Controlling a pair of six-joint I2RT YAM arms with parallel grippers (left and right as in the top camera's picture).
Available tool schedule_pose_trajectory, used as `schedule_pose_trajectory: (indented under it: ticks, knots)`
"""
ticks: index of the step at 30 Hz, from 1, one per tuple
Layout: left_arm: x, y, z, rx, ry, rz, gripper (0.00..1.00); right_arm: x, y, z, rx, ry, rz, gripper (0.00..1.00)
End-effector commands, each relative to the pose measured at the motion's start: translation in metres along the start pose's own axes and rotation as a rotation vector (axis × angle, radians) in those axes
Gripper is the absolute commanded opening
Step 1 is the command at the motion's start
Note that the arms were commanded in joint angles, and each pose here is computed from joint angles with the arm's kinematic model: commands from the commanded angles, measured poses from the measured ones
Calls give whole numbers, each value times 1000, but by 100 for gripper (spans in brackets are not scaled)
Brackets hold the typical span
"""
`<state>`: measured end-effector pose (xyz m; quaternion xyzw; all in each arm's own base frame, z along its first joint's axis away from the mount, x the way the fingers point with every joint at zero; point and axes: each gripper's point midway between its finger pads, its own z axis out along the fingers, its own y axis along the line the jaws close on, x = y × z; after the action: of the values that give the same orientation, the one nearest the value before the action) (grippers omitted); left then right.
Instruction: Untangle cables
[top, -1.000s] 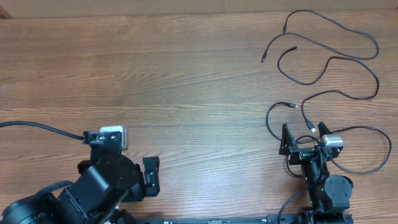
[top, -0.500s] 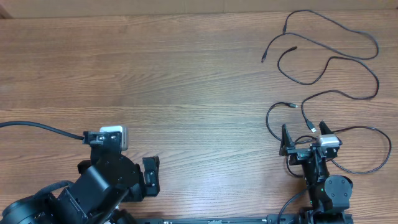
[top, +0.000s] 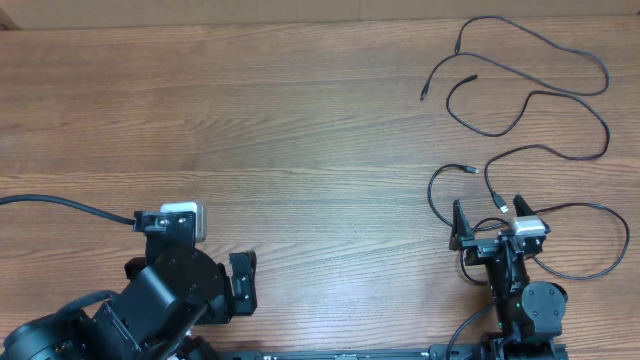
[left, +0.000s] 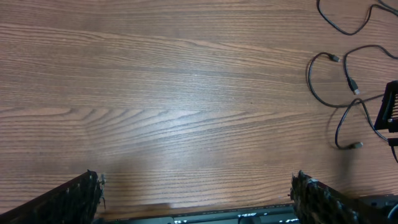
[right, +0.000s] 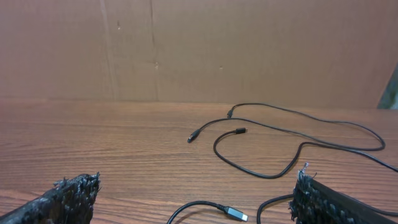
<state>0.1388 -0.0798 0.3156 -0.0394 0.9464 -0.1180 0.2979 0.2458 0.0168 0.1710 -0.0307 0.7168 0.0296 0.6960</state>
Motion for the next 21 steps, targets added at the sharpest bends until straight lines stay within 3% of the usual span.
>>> schedule_pose_trajectory:
  ticks: [1,14,21]
  knots:
    - [-1,1,2,-16,-8,-10,100,1,0,0,2,-6,-5,100]
    - [-12,3,3,-32,-58,13,99,1,0,0,2,-6,-5,100]
    - [-49,-25,23,123,-157,303,100,1,0,0,2,-6,-5,100]
